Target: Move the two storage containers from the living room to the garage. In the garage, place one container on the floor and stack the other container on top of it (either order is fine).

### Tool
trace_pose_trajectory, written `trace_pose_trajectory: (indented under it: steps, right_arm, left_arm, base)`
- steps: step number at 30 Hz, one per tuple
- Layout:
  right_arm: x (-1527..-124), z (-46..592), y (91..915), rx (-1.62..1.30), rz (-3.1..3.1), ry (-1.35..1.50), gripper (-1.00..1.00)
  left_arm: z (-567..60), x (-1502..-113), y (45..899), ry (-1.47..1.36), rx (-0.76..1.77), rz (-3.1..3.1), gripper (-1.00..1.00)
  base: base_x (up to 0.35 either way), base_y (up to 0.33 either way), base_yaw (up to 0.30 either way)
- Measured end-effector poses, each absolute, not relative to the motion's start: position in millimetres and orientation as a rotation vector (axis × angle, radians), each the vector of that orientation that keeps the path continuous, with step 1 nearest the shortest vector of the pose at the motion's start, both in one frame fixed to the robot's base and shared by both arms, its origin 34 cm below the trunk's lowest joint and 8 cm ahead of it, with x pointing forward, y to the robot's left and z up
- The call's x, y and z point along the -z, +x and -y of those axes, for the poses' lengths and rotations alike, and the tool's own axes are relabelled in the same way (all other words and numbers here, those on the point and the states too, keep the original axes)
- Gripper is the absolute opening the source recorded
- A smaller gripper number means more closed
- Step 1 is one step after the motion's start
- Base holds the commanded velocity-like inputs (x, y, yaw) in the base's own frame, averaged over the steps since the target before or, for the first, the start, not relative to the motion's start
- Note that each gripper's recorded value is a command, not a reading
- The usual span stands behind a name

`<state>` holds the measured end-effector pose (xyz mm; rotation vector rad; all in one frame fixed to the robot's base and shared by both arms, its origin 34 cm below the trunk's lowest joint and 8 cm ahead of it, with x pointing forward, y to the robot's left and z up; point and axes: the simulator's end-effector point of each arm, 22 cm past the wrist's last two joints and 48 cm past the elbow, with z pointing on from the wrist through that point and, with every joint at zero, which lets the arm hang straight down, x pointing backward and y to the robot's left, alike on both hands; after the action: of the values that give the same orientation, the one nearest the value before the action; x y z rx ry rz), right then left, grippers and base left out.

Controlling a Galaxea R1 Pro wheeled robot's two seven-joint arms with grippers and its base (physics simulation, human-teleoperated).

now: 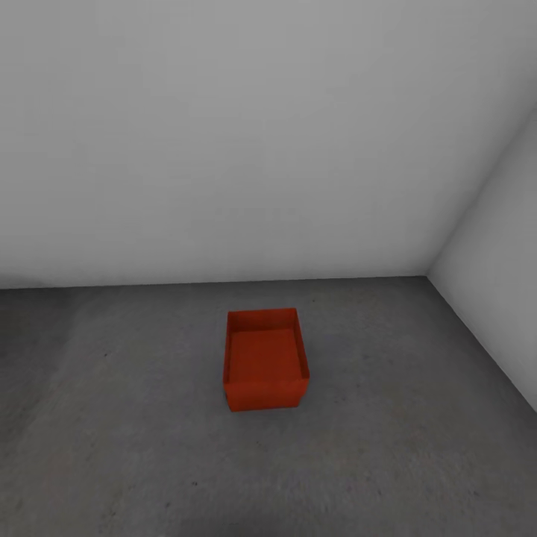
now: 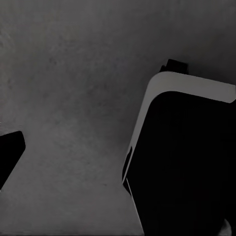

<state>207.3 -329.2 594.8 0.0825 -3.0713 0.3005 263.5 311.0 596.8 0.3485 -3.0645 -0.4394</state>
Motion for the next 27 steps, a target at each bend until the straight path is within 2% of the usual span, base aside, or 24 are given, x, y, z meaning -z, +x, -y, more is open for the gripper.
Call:
trace_pose_trajectory:
  steps: [9,27]
  right_arm:
    - [-595.1,294.8,171.7,-0.212,3.035,0.087,1.00]
    - [-598.5,268.1,141.2,-0.133,3.007,0.079,1.00]
  left_arm:
    - [-310.3,-597.7,219.2,0.328,0.437,3.012,1.00]
    - [-303.1,-598.4,216.9,0.321,0.421,3.013,1.00]
  base:
    - [0.000,0.000,0.000]
    - [0.000,0.000,0.000]
